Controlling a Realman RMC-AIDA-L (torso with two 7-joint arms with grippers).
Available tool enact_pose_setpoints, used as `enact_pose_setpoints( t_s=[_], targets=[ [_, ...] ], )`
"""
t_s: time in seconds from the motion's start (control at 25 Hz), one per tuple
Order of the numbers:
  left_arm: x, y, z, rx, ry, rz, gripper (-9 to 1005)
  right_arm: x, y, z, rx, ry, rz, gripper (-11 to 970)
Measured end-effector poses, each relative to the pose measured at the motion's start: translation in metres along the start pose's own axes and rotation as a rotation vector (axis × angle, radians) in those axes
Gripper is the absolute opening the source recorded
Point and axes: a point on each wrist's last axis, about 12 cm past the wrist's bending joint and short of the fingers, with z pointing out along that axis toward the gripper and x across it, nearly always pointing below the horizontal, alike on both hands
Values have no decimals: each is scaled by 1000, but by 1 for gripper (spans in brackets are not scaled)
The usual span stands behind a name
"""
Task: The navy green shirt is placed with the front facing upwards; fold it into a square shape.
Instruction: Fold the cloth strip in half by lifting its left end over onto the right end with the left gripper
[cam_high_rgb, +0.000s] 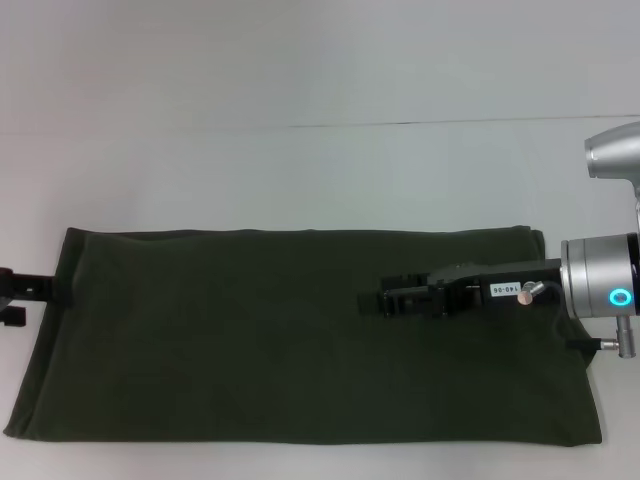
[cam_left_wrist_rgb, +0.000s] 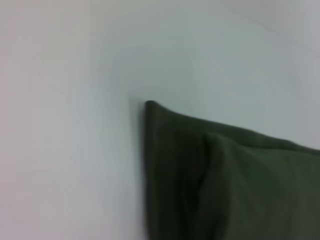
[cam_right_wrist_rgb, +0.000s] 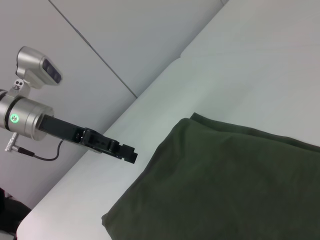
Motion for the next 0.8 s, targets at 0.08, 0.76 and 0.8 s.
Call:
enact_pose_setpoints(
  t_s=[0.08, 0.76, 0.8],
  targets=[
    [1, 3, 1, -23, 6, 2, 895, 0, 0, 0, 0, 0, 0, 765],
    [7, 8, 9, -45, 2, 0, 897, 1, 0, 0, 0, 0, 6, 766],
    [7, 8, 9, -46, 1, 4, 897, 0, 0, 0, 0, 0, 7, 766]
  ],
)
